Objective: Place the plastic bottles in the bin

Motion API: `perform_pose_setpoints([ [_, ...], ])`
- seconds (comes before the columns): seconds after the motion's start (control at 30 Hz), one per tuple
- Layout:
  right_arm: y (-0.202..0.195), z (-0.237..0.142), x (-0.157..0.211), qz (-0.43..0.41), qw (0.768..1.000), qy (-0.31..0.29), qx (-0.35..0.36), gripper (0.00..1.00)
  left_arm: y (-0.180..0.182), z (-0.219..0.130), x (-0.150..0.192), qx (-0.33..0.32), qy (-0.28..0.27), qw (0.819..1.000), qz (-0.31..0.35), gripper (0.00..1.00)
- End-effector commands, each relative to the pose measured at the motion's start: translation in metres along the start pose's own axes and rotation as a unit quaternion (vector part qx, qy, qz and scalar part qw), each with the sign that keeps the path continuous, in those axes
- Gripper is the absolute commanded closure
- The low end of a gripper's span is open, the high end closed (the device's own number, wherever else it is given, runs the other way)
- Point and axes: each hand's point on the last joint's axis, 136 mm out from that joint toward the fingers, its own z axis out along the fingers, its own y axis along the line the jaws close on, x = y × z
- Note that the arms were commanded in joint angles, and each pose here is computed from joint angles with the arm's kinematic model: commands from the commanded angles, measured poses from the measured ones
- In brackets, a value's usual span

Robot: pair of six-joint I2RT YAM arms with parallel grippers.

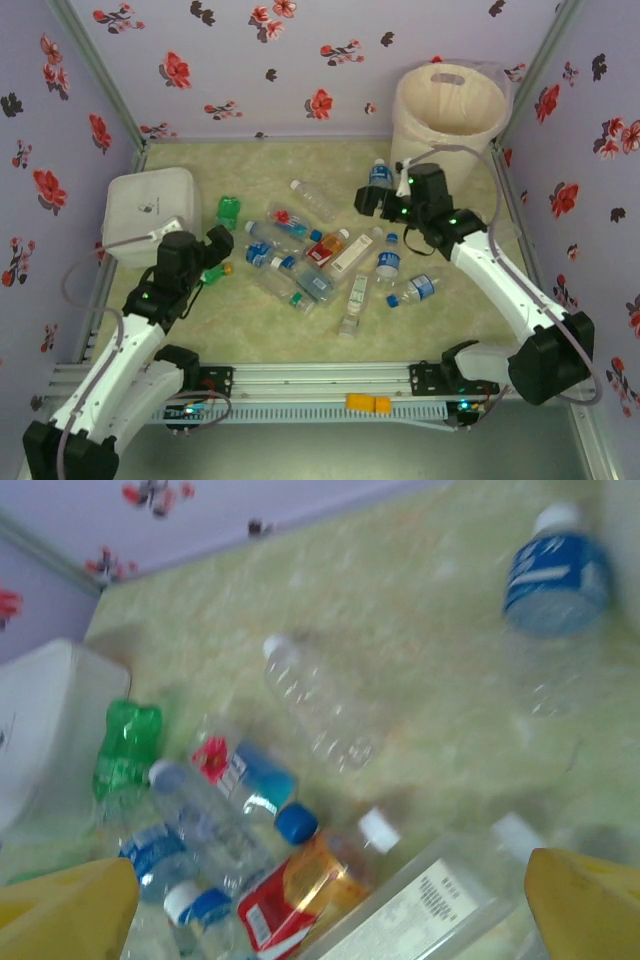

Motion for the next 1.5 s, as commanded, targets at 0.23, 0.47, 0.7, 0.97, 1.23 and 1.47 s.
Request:
perform_pose_setpoints([
  [0.23,0.028,0.038,0.056,-0.06,0.996,0.058,-0.028,0.0,0.093,-0.012,0.049,-0.161,0.002,0.961,-0.225,0.0],
  [0.47,0.037,0.056,0.086,-0.082,0.993,0.076,-0.037,0.0,0.112,-0.015,0.053,-0.221,-0.025,0.926,-0.306,0.0],
  [0.7,0.042,0.061,0.098,-0.096,0.99,0.101,-0.039,0.0,0.126,-0.005,0.062,-0.283,-0.04,0.879,-0.382,0.0],
  [0.97,0.037,0.056,0.103,-0.1,0.99,0.099,-0.029,0.0,0.132,0.018,0.047,-0.301,-0.055,0.866,-0.396,0.0],
  [1.23,0.038,0.061,0.105,-0.1,0.989,0.104,-0.028,0.0,0.135,0.048,0.057,-0.323,-0.023,0.862,-0.39,0.0],
  [1.47,0.036,0.066,0.109,-0.101,0.988,0.113,-0.022,0.0,0.143,0.059,0.07,-0.356,-0.004,0.856,-0.375,0.12],
])
